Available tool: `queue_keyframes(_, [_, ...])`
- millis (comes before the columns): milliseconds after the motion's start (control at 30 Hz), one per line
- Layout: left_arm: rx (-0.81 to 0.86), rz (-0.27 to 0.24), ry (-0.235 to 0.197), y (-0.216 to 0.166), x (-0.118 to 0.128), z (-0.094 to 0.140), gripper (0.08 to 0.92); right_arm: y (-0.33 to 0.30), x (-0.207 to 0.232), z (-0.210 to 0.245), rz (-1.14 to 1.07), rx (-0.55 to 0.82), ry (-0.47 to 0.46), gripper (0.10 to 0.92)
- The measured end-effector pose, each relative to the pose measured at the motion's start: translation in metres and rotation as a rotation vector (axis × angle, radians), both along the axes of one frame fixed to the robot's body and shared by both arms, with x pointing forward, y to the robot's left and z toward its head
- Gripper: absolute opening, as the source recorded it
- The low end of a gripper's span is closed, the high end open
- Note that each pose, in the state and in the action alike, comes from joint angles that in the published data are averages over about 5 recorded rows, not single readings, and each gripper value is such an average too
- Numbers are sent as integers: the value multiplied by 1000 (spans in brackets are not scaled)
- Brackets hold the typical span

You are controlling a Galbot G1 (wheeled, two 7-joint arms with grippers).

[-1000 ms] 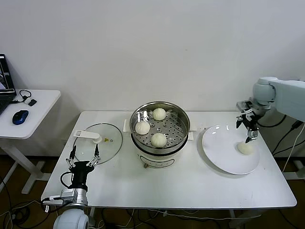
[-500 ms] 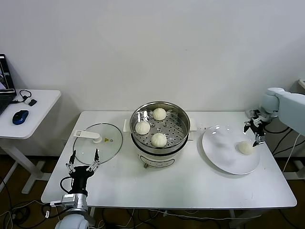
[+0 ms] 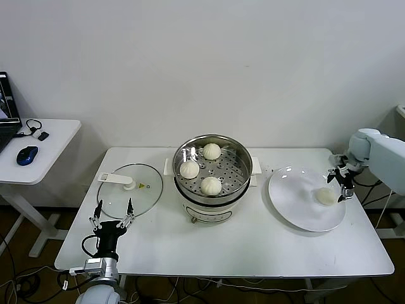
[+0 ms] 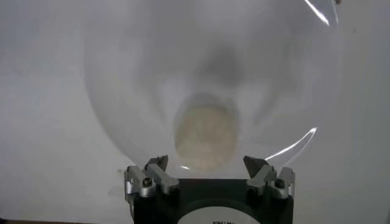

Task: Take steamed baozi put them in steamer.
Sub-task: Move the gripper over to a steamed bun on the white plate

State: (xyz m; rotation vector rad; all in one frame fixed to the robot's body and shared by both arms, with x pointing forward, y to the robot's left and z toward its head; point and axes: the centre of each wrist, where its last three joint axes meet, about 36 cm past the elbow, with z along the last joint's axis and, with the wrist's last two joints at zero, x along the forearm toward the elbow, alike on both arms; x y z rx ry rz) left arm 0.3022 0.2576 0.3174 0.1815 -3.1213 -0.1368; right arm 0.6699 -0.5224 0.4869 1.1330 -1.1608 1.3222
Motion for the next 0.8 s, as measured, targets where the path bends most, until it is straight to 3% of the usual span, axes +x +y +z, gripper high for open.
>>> queue_keyframes(600, [4,0,1,0,3,-1,823,2,-1,-31,-24,27,0,823])
queue_keyframes(800, [4,0,-1,1,4,-1,823,2,-1,-30,-28,24,-6,723])
